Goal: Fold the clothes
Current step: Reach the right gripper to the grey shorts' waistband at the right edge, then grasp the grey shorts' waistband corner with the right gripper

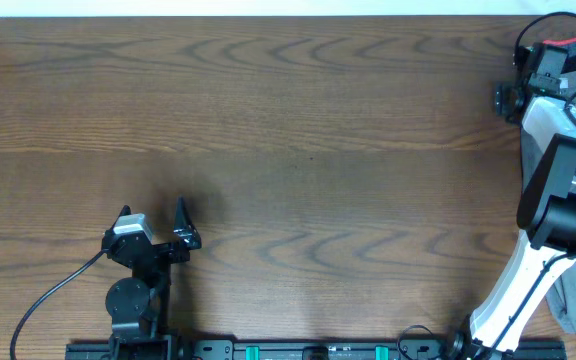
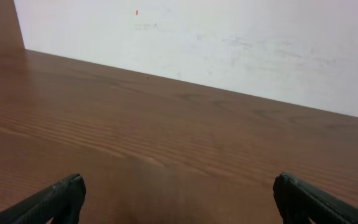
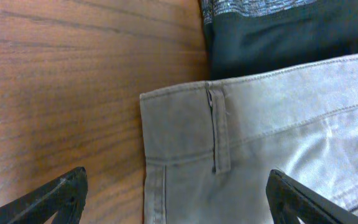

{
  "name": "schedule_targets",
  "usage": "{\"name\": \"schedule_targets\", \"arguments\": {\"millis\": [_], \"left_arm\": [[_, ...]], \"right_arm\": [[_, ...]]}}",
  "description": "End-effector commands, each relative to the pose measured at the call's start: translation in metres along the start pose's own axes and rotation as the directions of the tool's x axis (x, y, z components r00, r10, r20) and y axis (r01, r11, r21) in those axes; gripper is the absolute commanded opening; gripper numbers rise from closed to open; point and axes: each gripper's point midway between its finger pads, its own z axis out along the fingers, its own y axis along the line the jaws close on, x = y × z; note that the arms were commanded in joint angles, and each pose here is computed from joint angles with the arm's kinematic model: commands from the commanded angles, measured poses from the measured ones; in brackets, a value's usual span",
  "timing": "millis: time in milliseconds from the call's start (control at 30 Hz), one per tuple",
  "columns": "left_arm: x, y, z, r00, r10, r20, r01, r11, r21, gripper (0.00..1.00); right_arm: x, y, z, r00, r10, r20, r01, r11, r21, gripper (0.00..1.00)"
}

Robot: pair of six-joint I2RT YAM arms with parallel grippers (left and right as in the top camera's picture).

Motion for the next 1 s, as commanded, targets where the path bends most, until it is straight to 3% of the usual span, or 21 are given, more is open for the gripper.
{"name": "schedule_targets", "arguments": {"millis": [0,267,667,700,800,900,967], "left_arm": [[0.016,0.007,0.001,0.999,0.007,-0.045,-0.008,1.0,-0.029,0.98],[0.016,0.007,0.001,0.999,0.007,-0.046,-0.008,1.0,-0.029,0.98],[0.016,0.007,0.001,0.999,0.007,-0.045,-0.008,1.0,-0.029,0.98],[0.016,0.007,0.001,0.999,0.007,-0.046,-0.008,1.0,-0.029,0.98],[0.016,0.007,0.001,0.999,0.007,-0.046,-0.008,1.0,-0.029,0.98],[0.016,0.007,0.001,0.999,0.007,-0.046,-0.008,1.0,-0.029,0.98],[0.016,0.007,0.001,0.999,0.007,-0.045,-0.008,1.0,-0.029,0.98]], "right_arm": [[0.013,-0.003,0.016,0.999,-0.02,-0.034,0.021,1.0,0.024,0.89],[0.027,-0.003,0.032,0.999,-0.011,-0.052,0.013,0.999,0.031,0.88],[0.036,-0.014,0.041,0.998,0.013,-0.059,-0.011,0.999,0.039,0.65],[0.035,-0.014,0.041,0.998,0.014,-0.057,-0.012,0.999,0.039,0.6],[0.035,-0.013,0.042,0.998,0.028,-0.054,-0.026,0.999,0.035,0.29],[0.033,-0.01,0.042,0.996,0.072,-0.044,-0.071,0.997,0.018,0.12],[0.031,-0.012,0.042,0.991,0.132,-0.036,-0.131,0.991,0.027,0.07]]}}
